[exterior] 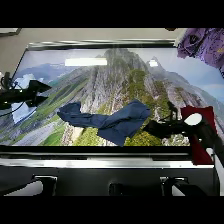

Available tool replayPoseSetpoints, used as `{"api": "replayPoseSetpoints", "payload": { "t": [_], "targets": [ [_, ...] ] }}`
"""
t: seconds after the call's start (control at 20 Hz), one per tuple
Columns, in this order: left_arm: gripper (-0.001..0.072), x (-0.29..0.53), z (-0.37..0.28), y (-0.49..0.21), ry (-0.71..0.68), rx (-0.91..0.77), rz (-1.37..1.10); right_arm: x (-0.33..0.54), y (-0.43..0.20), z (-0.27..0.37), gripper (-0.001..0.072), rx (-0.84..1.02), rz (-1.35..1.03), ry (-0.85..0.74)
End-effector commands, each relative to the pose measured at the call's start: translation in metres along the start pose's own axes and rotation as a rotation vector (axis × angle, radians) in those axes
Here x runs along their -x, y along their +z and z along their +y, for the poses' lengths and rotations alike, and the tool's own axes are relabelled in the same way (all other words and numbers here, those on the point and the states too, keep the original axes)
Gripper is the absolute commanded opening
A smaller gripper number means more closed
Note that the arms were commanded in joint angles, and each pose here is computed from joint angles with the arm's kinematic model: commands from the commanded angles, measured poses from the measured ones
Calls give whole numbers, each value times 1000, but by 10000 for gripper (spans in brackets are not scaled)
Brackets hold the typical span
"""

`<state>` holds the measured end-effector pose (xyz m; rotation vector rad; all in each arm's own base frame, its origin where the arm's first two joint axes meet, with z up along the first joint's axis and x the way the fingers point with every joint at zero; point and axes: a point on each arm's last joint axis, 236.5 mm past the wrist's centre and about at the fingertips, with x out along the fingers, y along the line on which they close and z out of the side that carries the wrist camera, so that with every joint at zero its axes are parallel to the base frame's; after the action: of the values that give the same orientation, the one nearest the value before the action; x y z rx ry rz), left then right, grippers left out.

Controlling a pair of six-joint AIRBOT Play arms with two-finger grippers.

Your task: Fold the clothes and pants, and hang the long-sleeved shirts on hangers.

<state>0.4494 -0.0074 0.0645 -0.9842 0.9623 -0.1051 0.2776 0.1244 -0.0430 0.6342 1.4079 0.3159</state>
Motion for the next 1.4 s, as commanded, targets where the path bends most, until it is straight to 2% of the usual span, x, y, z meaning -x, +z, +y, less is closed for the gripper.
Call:
{"api": "replayPoseSetpoints", "payload": {
  "t": [0.0, 0.45, 0.65, 1.0, 1.35],
  "targets": [
    [660, 27, 41, 16, 73, 29, -21, -50, -22, 27, 477, -18, 43, 61],
    [680, 31, 51, 19, 105, 24, -28, -96, -15, 23, 468, -65, -7, -13],
    [681, 32, 64, 18, 156, 1, -22, -95, 0, 19, 42, -46, -69, -30],
    [674, -16, 99, -6, 199, -6, 112, -79, -3, 28, 31, 21, -65, -30],
    [674, -97, 87, -50, 122, -25, 248, -68, -7, 37, 31, 35, -67, -14]
  ]
}}
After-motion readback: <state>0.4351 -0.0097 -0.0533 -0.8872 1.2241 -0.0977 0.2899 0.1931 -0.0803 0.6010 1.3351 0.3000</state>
